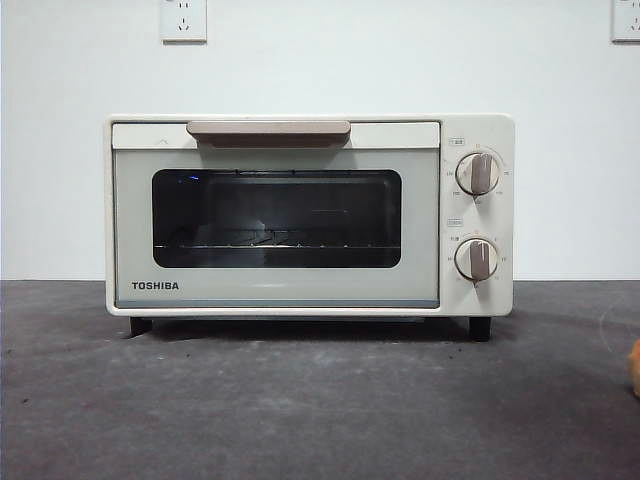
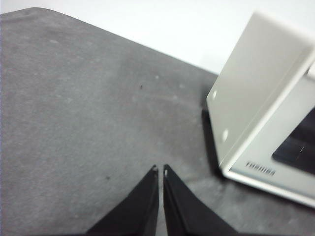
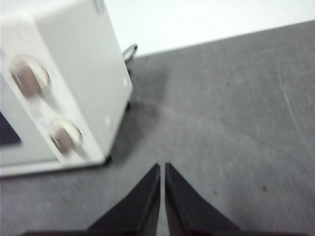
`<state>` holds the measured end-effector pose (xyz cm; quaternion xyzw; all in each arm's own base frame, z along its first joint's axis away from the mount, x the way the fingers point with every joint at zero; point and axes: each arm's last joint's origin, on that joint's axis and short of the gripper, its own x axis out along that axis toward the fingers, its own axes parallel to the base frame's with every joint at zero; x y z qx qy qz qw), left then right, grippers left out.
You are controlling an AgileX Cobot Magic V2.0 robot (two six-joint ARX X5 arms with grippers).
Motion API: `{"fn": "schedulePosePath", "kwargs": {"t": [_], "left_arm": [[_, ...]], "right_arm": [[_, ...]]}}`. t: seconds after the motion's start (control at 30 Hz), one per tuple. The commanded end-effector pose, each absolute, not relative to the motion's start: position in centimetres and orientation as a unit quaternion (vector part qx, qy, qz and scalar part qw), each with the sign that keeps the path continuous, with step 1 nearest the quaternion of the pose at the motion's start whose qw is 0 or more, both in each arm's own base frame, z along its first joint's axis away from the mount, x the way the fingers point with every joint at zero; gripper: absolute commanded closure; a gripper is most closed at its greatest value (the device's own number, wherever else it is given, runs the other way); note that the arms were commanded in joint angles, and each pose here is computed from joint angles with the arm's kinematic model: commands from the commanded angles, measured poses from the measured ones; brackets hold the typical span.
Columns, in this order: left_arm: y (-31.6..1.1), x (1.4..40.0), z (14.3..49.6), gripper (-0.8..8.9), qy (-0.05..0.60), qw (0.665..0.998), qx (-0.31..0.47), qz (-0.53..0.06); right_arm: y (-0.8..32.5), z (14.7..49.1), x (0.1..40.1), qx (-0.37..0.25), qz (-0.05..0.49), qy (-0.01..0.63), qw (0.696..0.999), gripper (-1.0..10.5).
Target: The left arm flap open the oven, the right arm pick bread and place it into oven, the left arm flap close the oven
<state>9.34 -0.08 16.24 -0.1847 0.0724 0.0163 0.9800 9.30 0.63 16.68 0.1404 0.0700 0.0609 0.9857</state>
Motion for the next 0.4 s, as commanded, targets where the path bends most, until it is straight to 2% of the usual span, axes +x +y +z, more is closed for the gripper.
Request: {"fn": "schedulePosePath", "kwargs": {"t": [0.03,0.2,0.4], "left_arm": [[0.0,9.1,17.7,7.96,0.046,0.973,-0.228,0.019],[0.0,8.6,20.2,7.96,0.031,0.968,-0.248,0.015],[-0.1,8.3,24.1,7.96,0.070,0.972,-0.225,0.008]], "right_arm": [[0.7,18.6,8.8,0.178,0.067,0.046,0.981,9.4],[0.6,21.6,7.8,0.183,0.066,0.053,0.979,9.4],[0.8,25.4,7.1,0.183,0.093,0.088,0.975,9.4]]}}
